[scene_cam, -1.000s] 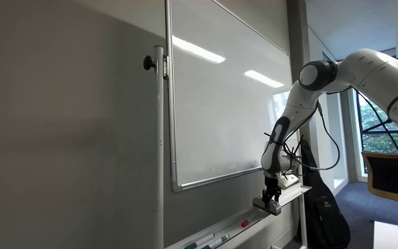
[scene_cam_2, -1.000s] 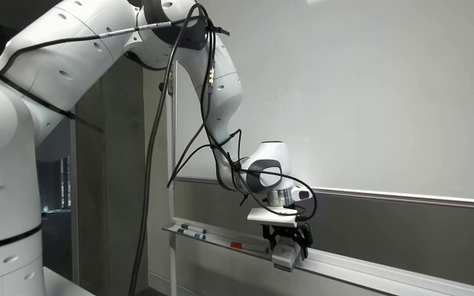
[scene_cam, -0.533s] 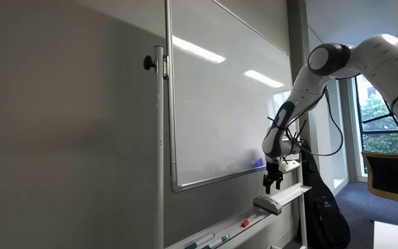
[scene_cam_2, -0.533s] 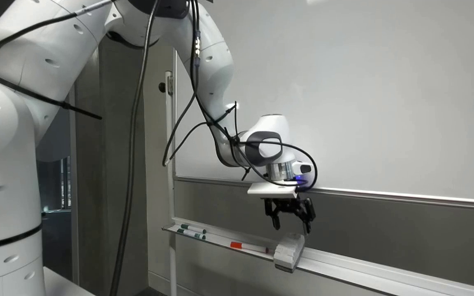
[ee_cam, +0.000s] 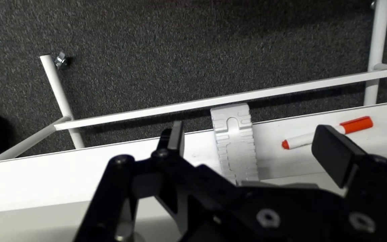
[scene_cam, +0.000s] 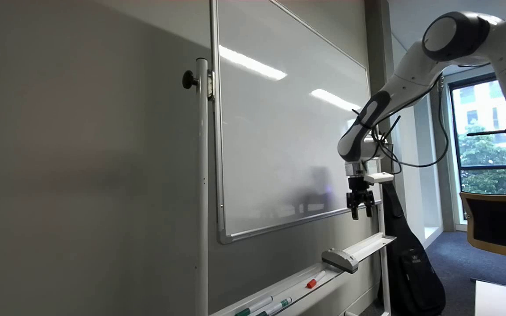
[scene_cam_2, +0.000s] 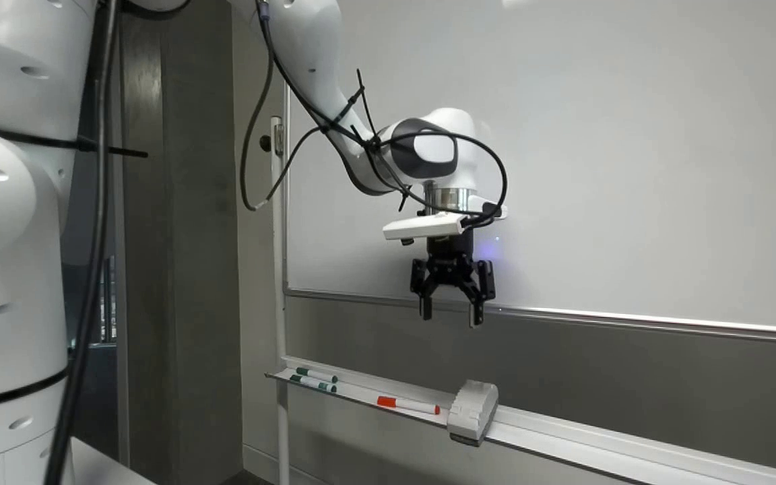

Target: Wipe the white board with the grey eraser

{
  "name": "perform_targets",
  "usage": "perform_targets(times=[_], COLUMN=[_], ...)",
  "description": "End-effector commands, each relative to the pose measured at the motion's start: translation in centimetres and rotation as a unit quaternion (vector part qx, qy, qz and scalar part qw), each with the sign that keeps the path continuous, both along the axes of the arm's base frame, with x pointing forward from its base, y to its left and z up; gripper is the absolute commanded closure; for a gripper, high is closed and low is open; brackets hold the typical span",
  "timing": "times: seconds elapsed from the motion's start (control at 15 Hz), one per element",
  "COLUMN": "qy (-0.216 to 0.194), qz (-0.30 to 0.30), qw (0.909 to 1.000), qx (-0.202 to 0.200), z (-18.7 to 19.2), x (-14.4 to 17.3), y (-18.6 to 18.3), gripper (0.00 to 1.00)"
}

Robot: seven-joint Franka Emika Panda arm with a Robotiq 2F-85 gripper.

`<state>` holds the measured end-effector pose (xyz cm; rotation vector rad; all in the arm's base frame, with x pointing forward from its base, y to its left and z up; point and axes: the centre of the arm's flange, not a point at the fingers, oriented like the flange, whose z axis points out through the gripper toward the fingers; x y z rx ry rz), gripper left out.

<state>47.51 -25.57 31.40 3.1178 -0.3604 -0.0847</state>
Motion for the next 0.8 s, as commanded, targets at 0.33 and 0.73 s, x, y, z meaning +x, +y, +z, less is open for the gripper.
perform_targets(times=[0.33, 0.73], qy=[0.032, 0.031], qz=[-0.009, -0.001], qw=[0.9989, 0.9989], qx=[0.035, 0.034], z=[6.0, 5.5], x=[-4.8, -3.7], y=[3.6, 2.9], gripper=[0.0, 0.0])
